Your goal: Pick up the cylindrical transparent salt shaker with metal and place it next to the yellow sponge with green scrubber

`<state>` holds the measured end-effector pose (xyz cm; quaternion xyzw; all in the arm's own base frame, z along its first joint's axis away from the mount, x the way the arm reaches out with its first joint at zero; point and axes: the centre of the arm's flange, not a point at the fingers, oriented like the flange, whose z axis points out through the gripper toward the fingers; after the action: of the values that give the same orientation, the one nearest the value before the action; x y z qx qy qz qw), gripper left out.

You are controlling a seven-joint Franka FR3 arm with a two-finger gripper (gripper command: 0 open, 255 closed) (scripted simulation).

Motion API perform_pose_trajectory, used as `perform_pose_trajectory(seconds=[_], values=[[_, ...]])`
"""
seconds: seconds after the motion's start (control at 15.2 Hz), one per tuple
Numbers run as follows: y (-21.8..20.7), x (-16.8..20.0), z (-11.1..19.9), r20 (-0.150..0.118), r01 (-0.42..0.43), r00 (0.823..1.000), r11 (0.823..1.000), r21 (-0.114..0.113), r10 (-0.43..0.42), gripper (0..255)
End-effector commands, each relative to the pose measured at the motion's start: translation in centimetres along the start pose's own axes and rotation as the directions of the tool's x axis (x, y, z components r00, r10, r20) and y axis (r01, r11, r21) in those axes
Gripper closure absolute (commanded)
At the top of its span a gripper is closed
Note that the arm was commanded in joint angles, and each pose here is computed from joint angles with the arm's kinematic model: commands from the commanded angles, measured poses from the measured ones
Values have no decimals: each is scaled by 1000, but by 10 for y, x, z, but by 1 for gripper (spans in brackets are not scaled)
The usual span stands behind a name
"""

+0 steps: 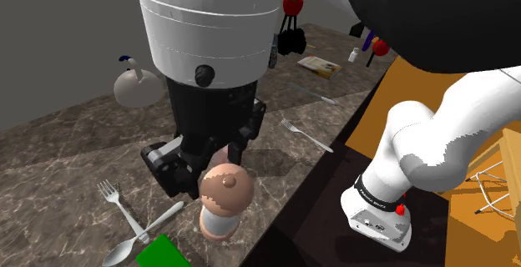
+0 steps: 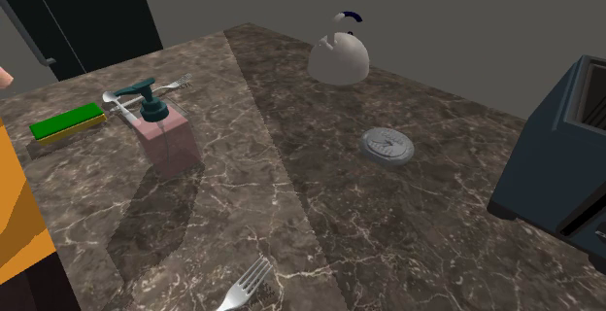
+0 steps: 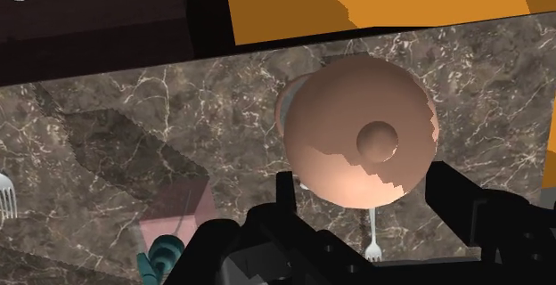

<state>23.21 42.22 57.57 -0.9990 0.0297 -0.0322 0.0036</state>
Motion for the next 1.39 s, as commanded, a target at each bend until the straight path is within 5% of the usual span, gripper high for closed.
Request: perform_pose_trajectory(seconds=[0.0, 1.32], values=[[1, -1, 11, 0, 0, 1000, 1000, 1, 0, 255], [2, -8, 117, 0, 0, 1000, 1000, 1, 0, 255]])
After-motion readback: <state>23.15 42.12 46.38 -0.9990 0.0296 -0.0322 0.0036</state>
